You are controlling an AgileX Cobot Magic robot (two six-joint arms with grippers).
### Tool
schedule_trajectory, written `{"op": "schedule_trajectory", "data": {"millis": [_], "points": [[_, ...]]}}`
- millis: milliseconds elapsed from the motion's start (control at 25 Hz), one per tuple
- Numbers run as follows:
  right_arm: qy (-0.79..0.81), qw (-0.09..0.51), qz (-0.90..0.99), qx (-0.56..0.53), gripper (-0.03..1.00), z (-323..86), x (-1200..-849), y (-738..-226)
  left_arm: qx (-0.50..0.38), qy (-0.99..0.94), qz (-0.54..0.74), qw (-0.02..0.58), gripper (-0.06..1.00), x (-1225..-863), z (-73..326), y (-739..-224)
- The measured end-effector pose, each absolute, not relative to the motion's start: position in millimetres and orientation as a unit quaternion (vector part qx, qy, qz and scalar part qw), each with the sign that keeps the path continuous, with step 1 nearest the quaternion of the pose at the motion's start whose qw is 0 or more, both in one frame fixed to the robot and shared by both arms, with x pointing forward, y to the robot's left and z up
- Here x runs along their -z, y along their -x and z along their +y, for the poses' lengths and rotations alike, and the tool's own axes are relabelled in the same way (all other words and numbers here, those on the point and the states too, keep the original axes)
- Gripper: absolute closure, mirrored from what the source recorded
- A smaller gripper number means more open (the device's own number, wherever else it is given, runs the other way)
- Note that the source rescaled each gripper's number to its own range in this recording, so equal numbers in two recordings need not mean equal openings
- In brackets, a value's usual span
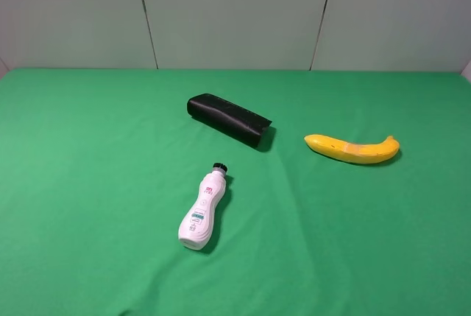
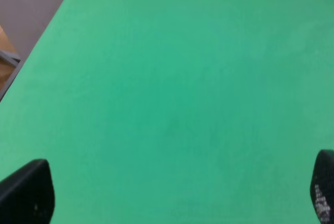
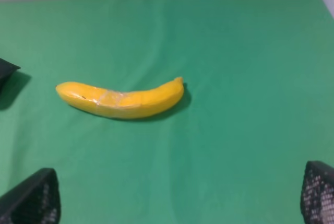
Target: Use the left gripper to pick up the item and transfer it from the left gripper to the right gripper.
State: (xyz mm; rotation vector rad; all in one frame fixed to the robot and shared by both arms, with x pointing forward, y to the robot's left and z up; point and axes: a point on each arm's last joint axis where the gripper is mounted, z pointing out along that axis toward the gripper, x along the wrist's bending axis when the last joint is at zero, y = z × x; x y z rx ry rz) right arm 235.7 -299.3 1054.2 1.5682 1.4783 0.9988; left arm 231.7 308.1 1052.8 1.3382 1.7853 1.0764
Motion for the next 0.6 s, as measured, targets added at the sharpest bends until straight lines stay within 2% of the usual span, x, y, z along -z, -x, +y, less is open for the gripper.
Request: {"op": "schedule_trajectory", "data": {"millis": [600], "points": [[-0.613, 0.373, 0.578, -0.389, -0.03, -299.3, -1053.8, -235.7, -0.411, -0.511, 0.681, 0.326, -0.02, -1052.8, 308.1, -231.7]]}}
